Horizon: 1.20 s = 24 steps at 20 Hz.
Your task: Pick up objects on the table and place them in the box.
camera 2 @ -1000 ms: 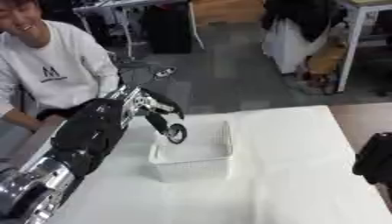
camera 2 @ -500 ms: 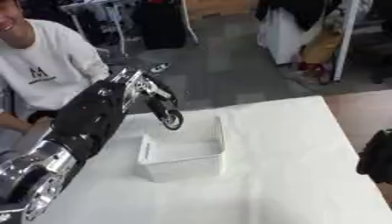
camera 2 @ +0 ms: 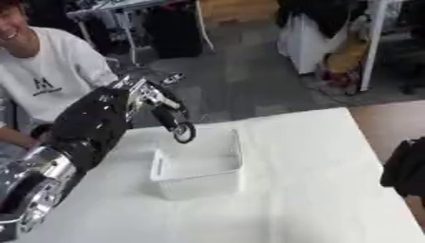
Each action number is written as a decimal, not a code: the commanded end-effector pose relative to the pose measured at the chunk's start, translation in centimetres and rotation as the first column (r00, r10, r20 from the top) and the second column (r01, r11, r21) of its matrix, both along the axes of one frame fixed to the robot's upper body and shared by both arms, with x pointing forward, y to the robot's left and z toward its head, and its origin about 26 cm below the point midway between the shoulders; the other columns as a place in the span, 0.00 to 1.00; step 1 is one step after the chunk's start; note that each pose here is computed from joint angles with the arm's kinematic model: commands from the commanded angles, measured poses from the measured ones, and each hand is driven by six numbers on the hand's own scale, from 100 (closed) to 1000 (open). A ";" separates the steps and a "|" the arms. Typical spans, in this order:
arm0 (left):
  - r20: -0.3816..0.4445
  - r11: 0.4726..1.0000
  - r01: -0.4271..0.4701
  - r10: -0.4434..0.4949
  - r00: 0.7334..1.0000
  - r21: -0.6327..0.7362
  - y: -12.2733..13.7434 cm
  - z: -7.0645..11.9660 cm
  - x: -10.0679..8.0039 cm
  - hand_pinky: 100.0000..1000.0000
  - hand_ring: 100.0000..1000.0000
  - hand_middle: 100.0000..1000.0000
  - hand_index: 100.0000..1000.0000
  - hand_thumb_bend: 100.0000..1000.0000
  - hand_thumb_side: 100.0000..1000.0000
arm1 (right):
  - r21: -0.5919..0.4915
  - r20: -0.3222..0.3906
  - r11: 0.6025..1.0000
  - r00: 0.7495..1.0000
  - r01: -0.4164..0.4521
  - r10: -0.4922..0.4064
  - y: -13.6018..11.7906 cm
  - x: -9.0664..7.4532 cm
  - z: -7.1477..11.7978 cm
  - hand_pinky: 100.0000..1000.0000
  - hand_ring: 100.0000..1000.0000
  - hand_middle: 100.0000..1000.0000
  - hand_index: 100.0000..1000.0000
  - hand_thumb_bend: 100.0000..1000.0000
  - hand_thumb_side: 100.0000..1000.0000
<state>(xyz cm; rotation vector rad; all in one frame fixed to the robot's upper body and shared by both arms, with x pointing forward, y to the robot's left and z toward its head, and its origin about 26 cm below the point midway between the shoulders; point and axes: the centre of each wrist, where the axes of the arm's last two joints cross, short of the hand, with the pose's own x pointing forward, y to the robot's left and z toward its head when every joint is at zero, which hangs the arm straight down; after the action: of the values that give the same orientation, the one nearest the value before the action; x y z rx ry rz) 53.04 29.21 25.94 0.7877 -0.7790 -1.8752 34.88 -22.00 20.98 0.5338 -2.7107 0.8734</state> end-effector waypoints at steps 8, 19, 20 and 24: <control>-0.335 0.947 0.305 -0.257 0.906 0.097 0.1 -0.6 0.1 1.00 1.00 1.00 1.00 1.00 0.81 | -0.104 0.157 0.994 0.987 -0.025 0.041 -0.4 0.4 -0.9 0.00 0.33 0.30 0.43 0.00 0.88; -0.251 0.964 0.264 -0.251 0.935 0.021 0.5 0.2 0.0 1.00 1.00 1.00 1.00 0.57 1.00 | -0.117 0.139 0.993 0.989 -0.024 0.040 -0.5 0.3 -1.4 0.00 0.33 0.30 0.43 0.00 0.88; -0.160 0.960 0.278 -0.276 0.948 -0.007 0.8 1.8 -0.2 1.00 1.00 1.00 1.00 0.52 1.00 | -0.119 0.138 0.993 0.990 -0.022 0.039 -0.6 0.3 -1.4 0.00 0.33 0.30 0.43 0.00 0.88; 0.350 0.926 0.375 -0.338 0.874 -0.042 3.8 7.7 -2.3 1.00 1.00 1.00 1.00 0.24 0.81 | -0.135 0.137 0.991 0.990 0.002 0.017 -1.4 0.4 -1.4 0.00 0.33 0.30 0.43 0.00 0.88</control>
<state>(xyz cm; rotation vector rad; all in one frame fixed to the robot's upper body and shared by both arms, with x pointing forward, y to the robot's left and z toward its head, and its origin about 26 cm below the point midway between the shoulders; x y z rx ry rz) 51.92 31.33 29.45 0.8983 -1.2638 -1.8901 35.32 -22.93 18.95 0.5110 -2.6361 0.8506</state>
